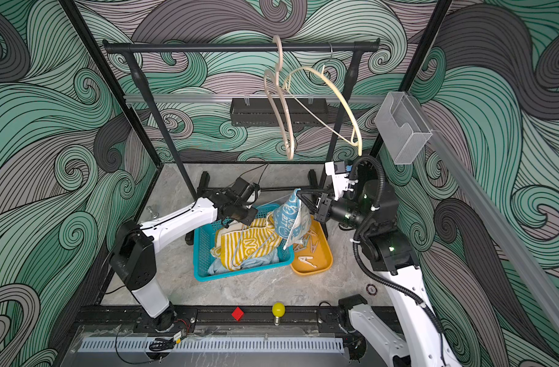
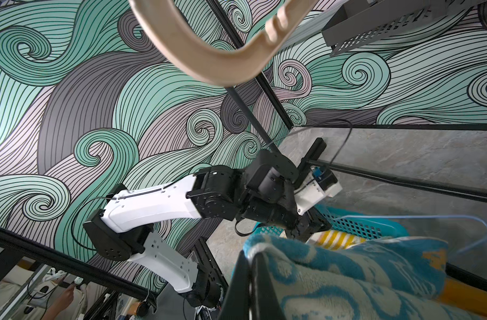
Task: Remove the clothespins securing towels to the hanger
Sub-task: Pick up the hanger from the basket.
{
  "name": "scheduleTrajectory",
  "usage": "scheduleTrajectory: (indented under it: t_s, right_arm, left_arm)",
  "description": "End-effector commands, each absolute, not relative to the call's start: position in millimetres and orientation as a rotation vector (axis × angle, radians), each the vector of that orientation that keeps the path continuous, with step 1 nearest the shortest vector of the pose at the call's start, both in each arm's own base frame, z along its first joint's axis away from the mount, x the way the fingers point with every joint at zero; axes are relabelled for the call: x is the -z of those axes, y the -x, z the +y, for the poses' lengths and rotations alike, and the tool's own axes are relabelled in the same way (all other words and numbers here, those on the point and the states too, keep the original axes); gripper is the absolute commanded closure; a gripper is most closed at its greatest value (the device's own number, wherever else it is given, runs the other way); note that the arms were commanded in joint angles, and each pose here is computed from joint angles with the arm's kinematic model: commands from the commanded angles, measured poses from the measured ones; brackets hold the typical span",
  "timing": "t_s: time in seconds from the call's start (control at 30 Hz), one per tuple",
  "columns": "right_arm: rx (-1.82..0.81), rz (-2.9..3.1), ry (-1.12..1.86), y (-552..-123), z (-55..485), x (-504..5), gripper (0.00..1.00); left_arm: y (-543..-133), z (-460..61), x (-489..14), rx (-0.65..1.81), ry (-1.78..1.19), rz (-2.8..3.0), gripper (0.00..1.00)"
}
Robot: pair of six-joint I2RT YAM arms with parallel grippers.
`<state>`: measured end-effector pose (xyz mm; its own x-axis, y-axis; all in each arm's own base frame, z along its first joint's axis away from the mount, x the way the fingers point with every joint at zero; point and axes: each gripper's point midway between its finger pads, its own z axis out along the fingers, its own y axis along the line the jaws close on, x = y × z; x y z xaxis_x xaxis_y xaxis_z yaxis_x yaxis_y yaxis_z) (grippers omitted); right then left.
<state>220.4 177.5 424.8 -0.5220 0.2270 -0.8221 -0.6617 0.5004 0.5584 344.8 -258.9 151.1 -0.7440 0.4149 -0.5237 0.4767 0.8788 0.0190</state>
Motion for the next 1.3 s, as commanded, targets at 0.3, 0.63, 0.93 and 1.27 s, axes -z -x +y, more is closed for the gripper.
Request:
scheduleTrajectory:
  t_s: [0.3, 0.63, 0.93, 1.27]
  right_arm:
    - [-1.069, 1.69, 0.378, -204.9, 163.4, -465.1, 1.0]
    - [-1.126, 1.623, 0.433, -202.2, 171.3, -497.0, 1.0]
    - [-1.268, 1.623, 0.448, -222.6, 190.1, -498.5, 1.0]
    - [-1.299, 1.64, 0.594, -226.4, 231.6, -490.8, 1.0]
  left_arm:
    - [-315.7, -182.7, -275.2, -0.009, -0.397, 2.318, 1.0]
    - [-282.0, -131.9, -327.9, -0.06, -0.319, 2.162, 1.0]
    - [-261.0, -123.8, -347.1, 0.0, -0.343, 2.147, 1.0]
    - [-237.3, -112.5, -363.5, 0.009, -0.438, 2.135, 1.0]
